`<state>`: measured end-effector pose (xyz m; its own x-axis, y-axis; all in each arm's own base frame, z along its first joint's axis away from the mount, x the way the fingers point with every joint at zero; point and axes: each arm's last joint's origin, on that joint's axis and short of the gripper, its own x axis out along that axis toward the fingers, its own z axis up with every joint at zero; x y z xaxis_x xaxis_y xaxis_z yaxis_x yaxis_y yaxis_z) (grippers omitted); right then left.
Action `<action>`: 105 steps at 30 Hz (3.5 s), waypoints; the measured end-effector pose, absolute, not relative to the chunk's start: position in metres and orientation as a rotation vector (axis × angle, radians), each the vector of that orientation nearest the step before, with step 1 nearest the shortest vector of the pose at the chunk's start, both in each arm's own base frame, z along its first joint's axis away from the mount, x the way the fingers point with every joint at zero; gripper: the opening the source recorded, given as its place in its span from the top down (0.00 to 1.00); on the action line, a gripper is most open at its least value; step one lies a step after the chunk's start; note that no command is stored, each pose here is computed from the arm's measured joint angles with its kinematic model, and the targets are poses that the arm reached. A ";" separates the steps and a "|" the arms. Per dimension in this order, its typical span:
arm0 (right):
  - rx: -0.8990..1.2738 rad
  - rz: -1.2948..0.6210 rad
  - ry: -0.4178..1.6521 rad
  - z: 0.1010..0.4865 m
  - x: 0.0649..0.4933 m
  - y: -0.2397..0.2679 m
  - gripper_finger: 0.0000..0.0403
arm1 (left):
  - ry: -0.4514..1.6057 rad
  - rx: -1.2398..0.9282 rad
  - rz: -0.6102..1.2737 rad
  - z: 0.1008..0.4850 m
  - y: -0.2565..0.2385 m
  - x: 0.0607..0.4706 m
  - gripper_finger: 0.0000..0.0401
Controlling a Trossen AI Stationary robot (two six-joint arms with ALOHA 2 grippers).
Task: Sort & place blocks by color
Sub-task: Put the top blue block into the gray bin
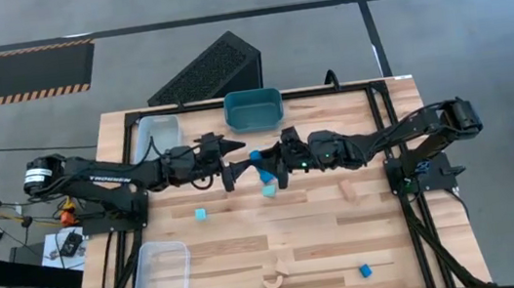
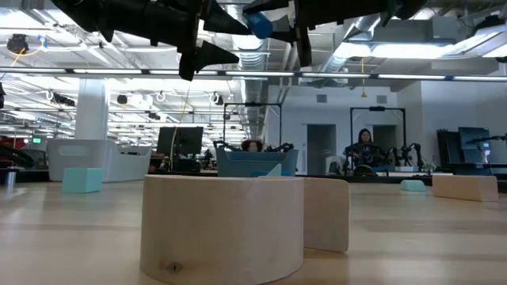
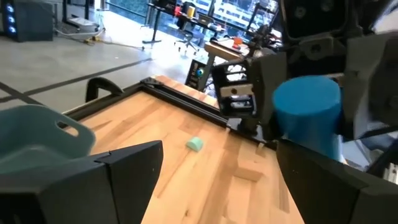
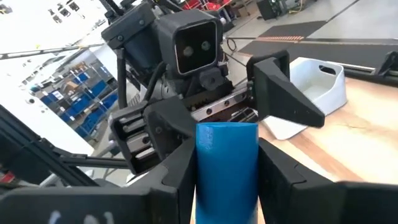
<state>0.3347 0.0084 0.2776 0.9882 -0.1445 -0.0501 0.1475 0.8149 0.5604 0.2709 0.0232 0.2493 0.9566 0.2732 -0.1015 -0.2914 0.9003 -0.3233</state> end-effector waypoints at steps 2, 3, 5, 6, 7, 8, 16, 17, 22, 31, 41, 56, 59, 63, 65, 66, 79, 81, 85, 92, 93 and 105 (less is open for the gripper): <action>0.598 -0.160 0.003 0.278 0.335 0.008 0.65 | 0.052 -0.343 0.293 0.249 0.024 0.271 0.25; 0.598 -0.159 0.004 0.278 0.335 0.008 0.65 | 0.053 -0.343 0.293 0.249 0.023 0.271 0.25; 0.598 -0.157 0.005 0.278 0.335 0.009 0.65 | 0.053 -0.343 0.287 0.249 0.023 0.271 0.25; 0.597 -0.156 0.005 0.278 0.335 0.010 0.65 | 0.053 -0.343 0.283 0.250 0.023 0.271 0.25; 0.597 -0.156 0.005 0.278 0.335 0.010 0.64 | 0.054 -0.343 0.281 0.250 0.023 0.271 0.25; 0.597 -0.156 0.005 0.278 0.335 0.010 0.64 | 0.054 -0.343 0.281 0.250 0.023 0.271 0.25; 0.584 -0.130 0.063 0.277 0.331 0.011 0.65 | 0.053 -0.312 0.278 0.259 0.022 0.262 0.25; 0.582 -0.130 0.066 0.279 0.329 0.011 0.64 | 0.051 -0.300 0.278 0.262 0.022 0.259 0.25; 0.550 -0.139 0.066 0.290 0.319 0.008 0.64 | 0.080 -0.263 0.296 0.269 0.022 0.246 0.25; 0.558 -0.130 -0.006 0.295 0.322 0.003 0.64 | 0.048 -0.294 0.262 0.278 0.020 0.239 0.25; 0.570 -0.070 -0.098 0.304 0.322 -0.001 0.64 | 0.024 -0.395 0.147 0.273 0.019 0.251 0.23; 0.568 -0.034 -0.052 0.301 0.322 0.002 0.65 | -0.083 -0.471 0.112 0.261 0.021 0.275 0.33; 0.565 -0.042 -0.073 0.303 0.322 0.000 0.65 | -0.087 -0.442 0.095 0.261 0.020 0.276 0.34; 0.553 -0.064 -0.083 0.303 0.322 -0.004 0.64 | -0.125 -0.434 -0.015 0.265 0.017 0.281 0.35; 0.537 -0.067 -0.091 0.304 0.322 -0.005 0.64 | -0.122 -0.445 -0.052 0.264 0.014 0.287 0.35; 0.526 -0.066 -0.099 0.305 0.322 -0.005 0.65 | -0.118 -0.450 -0.066 0.264 0.013 0.291 0.35; 0.487 -0.035 -0.107 0.306 0.322 -0.004 0.65 | -0.102 -0.522 -0.180 0.273 0.018 0.335 0.42; 0.486 -0.031 -0.108 0.307 0.322 -0.004 0.65 | -0.097 -0.522 -0.189 0.273 0.020 0.335 0.49; 0.482 -0.027 -0.117 0.308 0.322 -0.003 0.64 | -0.094 -0.521 -0.189 0.273 0.025 0.334 0.69; 0.493 -0.021 -0.115 0.308 0.322 -0.004 0.64 | -0.092 -0.510 -0.174 0.273 0.031 0.333 0.76; 0.496 -0.019 -0.113 0.308 0.322 -0.004 0.64 | -0.088 -0.510 -0.171 0.273 0.032 0.333 0.76; 0.560 -0.228 0.061 0.305 0.300 -0.020 0.49 | 0.166 -0.541 0.146 0.253 0.052 0.321 0.76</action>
<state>0.3000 -0.0202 0.3049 0.9729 -0.1981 -0.1191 0.2311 0.8228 0.5193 0.3215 0.0518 0.2535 0.9763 0.0937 -0.1952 -0.1811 0.8477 -0.4987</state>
